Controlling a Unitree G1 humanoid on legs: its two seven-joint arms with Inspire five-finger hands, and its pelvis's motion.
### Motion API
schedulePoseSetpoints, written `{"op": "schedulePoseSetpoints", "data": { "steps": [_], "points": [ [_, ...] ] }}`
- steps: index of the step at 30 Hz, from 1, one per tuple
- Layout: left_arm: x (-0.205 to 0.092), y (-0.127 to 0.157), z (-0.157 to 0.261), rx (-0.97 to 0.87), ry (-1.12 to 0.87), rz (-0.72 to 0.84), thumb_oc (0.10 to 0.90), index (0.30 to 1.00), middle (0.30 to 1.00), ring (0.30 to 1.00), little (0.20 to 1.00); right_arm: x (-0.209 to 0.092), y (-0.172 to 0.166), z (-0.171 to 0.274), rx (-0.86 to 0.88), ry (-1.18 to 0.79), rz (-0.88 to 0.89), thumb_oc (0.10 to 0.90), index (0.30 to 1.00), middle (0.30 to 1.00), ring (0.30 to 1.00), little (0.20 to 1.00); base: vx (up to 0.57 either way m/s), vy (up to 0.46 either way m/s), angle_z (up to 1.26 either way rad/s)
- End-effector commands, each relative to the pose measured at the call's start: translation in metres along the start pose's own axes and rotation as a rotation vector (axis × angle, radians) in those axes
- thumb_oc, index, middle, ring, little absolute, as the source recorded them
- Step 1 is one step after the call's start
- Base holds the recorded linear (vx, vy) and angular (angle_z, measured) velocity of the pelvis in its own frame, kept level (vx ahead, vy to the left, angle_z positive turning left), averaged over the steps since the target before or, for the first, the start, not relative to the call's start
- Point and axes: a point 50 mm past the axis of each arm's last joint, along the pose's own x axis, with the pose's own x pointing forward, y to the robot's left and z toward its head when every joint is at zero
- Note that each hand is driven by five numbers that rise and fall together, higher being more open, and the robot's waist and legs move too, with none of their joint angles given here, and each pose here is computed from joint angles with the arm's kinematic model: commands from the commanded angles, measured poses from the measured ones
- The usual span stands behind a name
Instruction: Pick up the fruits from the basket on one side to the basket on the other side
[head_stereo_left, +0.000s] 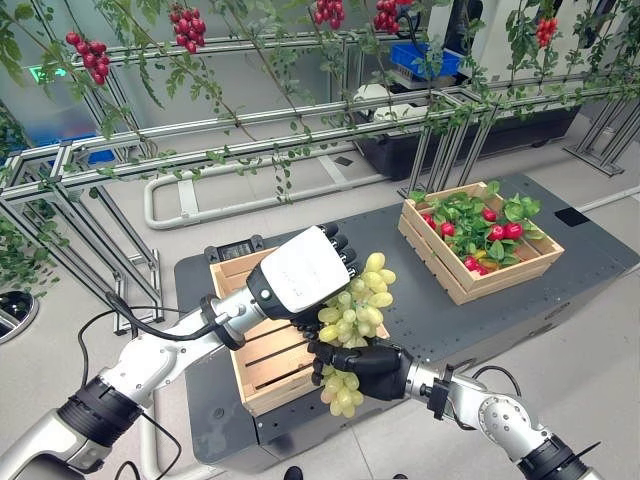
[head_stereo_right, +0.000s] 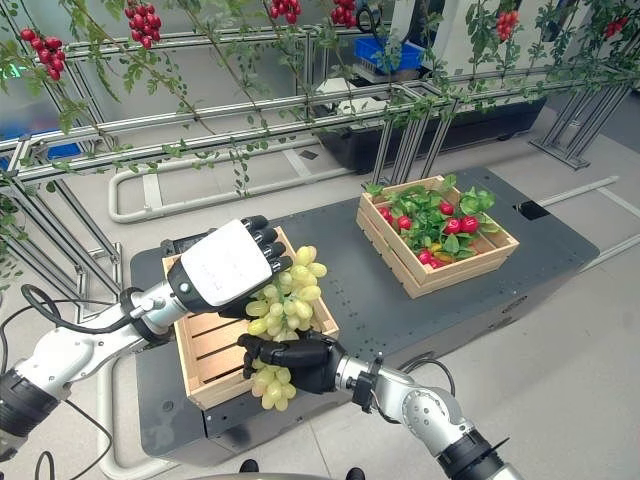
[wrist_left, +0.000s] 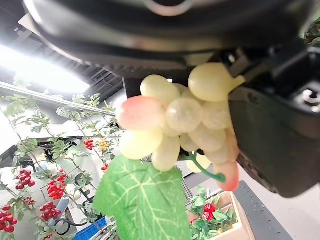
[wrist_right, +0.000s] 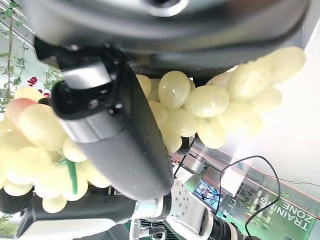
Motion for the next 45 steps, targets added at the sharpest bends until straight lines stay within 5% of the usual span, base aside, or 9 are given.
{"op": "schedulePoseSetpoints", "data": {
  "steps": [1,25,29,37,45],
  "points": [
    [0.006,0.021,-0.047,0.061,0.218,0.095,0.8,0.9,0.9,0.9,0.9,0.001,0.026,0.048,-0.026,-0.323,0.155,0.4,0.3,0.3,0.3,0.3,0.0,0.0,0.0],
    [-0.057,0.009,-0.083,0.112,0.506,-0.339,0.8,0.9,0.9,0.9,0.9,-0.046,-0.004,0.069,-0.033,-0.543,-0.075,0.4,0.3,0.3,0.3,0.3,-0.02,-0.083,-0.08],
    [-0.059,0.01,-0.081,-0.009,0.562,-0.272,0.8,0.9,0.9,0.9,0.9,-0.049,-0.005,0.075,-0.137,-0.56,-0.132,0.4,0.3,0.3,0.3,0.3,-0.03,-0.071,-0.19],
    [-0.062,0.006,-0.058,-0.541,0.754,0.212,0.8,0.9,0.9,0.9,0.9,-0.036,-0.006,0.076,-0.263,-0.536,-0.136,0.4,0.3,0.3,0.3,0.3,-0.06,0.176,-0.74],
    [-0.031,-0.001,-0.044,-0.896,0.746,0.514,0.8,0.9,0.9,0.9,0.9,-0.021,0.008,0.086,-0.284,-0.7,-0.042,0.4,0.3,0.3,0.3,0.3,-0.14,0.353,-0.91]
  ]
}}
